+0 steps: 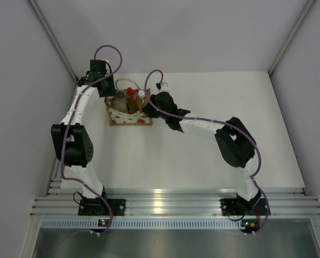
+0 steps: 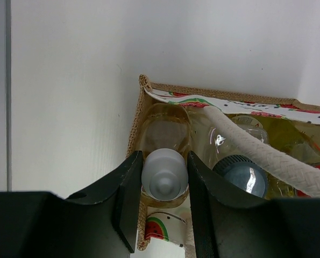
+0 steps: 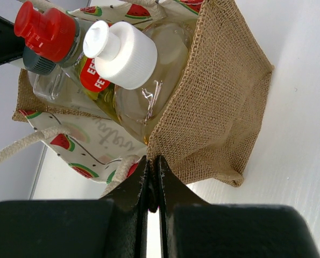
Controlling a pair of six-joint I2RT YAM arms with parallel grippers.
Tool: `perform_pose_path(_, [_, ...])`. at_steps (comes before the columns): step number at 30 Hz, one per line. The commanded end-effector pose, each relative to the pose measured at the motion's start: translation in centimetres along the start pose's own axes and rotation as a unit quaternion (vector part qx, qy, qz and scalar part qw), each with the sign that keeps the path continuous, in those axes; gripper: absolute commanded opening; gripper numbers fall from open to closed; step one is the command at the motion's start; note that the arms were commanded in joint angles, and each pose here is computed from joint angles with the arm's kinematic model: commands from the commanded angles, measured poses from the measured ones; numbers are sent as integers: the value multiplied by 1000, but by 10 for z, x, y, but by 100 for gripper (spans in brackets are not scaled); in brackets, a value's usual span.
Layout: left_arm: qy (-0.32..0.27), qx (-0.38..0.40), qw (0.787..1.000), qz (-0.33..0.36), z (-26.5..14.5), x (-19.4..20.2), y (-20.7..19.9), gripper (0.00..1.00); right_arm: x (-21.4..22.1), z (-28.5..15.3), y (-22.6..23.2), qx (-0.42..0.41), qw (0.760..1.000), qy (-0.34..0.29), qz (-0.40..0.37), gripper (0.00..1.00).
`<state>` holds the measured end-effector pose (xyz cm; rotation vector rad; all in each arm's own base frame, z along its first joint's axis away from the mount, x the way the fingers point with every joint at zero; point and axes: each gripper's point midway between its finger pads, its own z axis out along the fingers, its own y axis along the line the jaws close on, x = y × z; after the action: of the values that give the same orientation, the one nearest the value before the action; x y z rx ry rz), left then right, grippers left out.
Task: Take the personal care products out of the canvas bag
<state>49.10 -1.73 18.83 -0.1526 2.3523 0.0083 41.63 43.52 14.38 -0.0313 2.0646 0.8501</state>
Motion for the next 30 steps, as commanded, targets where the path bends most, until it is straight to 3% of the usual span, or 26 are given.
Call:
perform_pose_path(1, [-28,24,999,-8,-31,-22,-9,0,68,-5,-63,87,990,110,-23,0])
perform_pose_path(30, [-88,10,996,3,-74,-74,-11,0,70,-2,-62,83,990,114,-21,0])
